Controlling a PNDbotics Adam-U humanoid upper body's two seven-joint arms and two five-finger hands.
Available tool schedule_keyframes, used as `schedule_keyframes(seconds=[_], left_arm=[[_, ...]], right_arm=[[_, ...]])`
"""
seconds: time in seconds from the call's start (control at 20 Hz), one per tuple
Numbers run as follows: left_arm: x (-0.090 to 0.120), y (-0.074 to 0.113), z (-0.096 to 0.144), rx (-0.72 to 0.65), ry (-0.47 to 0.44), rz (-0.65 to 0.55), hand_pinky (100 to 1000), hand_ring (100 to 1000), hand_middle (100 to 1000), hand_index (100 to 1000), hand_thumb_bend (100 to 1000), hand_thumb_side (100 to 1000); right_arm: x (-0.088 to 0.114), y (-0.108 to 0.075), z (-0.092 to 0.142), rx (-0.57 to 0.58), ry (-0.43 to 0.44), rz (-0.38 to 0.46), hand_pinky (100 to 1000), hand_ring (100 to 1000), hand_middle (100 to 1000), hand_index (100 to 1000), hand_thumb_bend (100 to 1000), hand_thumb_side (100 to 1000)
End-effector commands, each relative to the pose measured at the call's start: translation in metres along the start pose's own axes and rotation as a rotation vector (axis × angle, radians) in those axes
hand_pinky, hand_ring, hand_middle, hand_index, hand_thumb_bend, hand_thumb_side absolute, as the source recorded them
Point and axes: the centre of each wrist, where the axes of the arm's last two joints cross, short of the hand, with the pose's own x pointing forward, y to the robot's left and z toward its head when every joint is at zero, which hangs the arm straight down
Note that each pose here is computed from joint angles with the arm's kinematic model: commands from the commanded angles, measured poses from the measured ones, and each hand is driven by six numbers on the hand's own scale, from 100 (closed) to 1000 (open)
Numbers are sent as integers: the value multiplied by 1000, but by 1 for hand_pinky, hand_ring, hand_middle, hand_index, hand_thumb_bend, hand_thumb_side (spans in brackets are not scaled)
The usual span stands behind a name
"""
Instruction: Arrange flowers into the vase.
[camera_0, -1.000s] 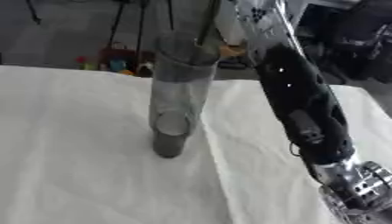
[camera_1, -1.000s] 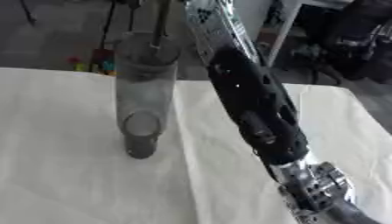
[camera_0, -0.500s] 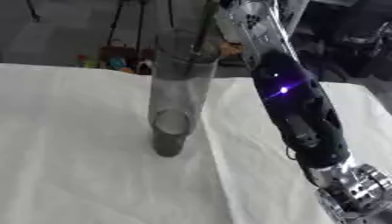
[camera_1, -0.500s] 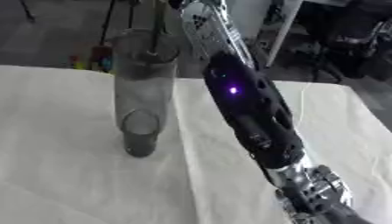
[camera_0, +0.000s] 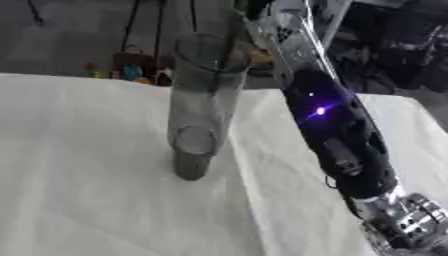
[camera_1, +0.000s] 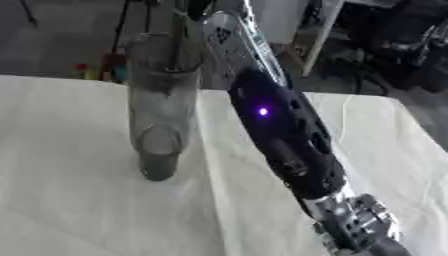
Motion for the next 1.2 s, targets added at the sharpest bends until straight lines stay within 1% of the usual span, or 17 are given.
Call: schedule_keyframes(seconds=[0.05,0.15,0.25,0.3,0.4,0.55,0.85,0.95,1.2], left_arm=[[4,-3,-7,-11,-25,12,756,784,841,857,100,612],[4,-3,-7,-10,-26,13,756,784,841,856,100,612],[4,-3,-7,-10,-26,13,756,783,840,856,100,613],[4,-4,-7,-10,-25,13,756,783,839,855,100,614],[4,-3,-7,-10,-24,11,756,783,839,855,100,615],[4,-3,-7,-8,-23,6,756,782,840,855,100,617],[4,-2,-7,-5,-21,1,757,782,840,854,100,615],[4,-2,-6,-4,-20,0,757,782,840,855,100,616],[4,-2,-7,-3,-22,1,758,782,839,855,100,616]], right_arm=[[6,2,-4,48,-8,44,168,414,250,210,100,100],[5,1,-2,54,5,67,173,412,254,222,100,100],[3,1,-2,58,15,78,161,391,229,208,100,100],[2,1,-1,65,22,82,124,338,155,185,100,100],[1,2,0,84,39,97,100,295,107,171,100,100],[2,4,3,128,70,138,100,274,100,163,100,100],[4,5,6,184,105,189,100,224,100,159,100,100],[6,6,6,207,116,212,100,222,100,161,100,100],[5,4,8,191,172,229,100,235,100,168,100,100]])
